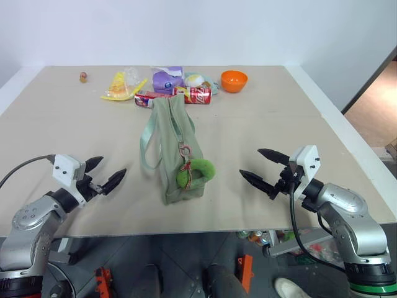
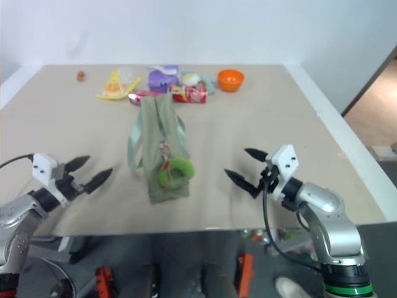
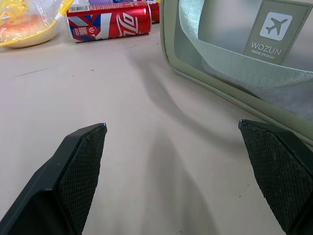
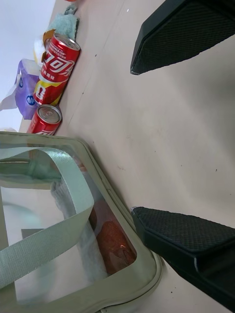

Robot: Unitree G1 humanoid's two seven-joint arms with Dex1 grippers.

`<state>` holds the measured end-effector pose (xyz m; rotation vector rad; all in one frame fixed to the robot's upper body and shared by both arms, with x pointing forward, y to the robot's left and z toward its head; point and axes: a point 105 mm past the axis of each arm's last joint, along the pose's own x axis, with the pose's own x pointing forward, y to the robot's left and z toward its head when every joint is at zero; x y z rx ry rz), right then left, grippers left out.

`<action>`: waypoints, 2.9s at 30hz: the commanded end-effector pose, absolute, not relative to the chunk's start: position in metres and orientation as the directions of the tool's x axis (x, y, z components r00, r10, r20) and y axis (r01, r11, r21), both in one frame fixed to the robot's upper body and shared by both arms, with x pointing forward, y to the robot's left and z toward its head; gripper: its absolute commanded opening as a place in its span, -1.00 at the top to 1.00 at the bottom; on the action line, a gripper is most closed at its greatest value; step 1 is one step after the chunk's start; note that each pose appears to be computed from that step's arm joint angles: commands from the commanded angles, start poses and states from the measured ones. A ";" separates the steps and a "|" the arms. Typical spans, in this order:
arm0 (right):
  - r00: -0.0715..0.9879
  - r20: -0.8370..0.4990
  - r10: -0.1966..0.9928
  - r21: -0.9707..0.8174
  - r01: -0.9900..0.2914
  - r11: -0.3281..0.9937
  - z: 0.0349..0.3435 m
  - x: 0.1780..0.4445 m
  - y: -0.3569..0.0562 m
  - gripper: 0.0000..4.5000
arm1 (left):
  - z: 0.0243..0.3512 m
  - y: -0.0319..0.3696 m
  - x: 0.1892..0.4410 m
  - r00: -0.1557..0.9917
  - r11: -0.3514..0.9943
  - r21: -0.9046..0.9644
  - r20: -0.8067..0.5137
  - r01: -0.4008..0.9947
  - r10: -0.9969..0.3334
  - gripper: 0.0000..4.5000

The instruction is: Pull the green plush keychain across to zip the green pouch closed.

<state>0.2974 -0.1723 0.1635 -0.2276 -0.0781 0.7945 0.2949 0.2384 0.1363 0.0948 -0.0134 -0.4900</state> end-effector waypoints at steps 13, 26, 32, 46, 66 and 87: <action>0.694 0.021 0.720 -0.274 -0.688 0.672 0.171 0.299 -0.175 -0.99 | 0.158 0.230 0.297 0.849 0.848 0.112 0.057 0.518 -0.526 -0.99; 0.631 0.037 0.775 -0.339 -0.722 0.603 0.184 0.304 -0.164 -0.99 | 0.165 0.227 0.289 0.824 0.829 0.087 0.098 0.552 -0.558 -0.99; 0.484 0.025 0.875 -0.502 -0.751 0.430 0.224 0.317 -0.134 -0.99 | 0.166 0.223 0.286 0.817 0.824 0.067 0.108 0.563 -0.567 -0.99; 0.109 -0.355 0.929 -0.907 -0.283 -0.313 0.283 0.339 -0.044 -0.99 | 0.170 0.213 0.284 0.794 0.801 0.026 0.122 0.598 -0.596 -0.99; 0.202 -0.527 0.825 -0.838 0.034 -0.544 0.264 0.358 -0.023 -0.99 | 0.225 0.160 0.247 0.511 0.523 0.048 0.157 0.851 -0.845 -0.99; 0.258 -0.543 0.799 -0.816 0.062 -0.574 0.269 0.363 -0.034 0.70 | 0.216 0.160 0.260 0.533 0.543 0.062 0.130 0.837 -0.836 -1.00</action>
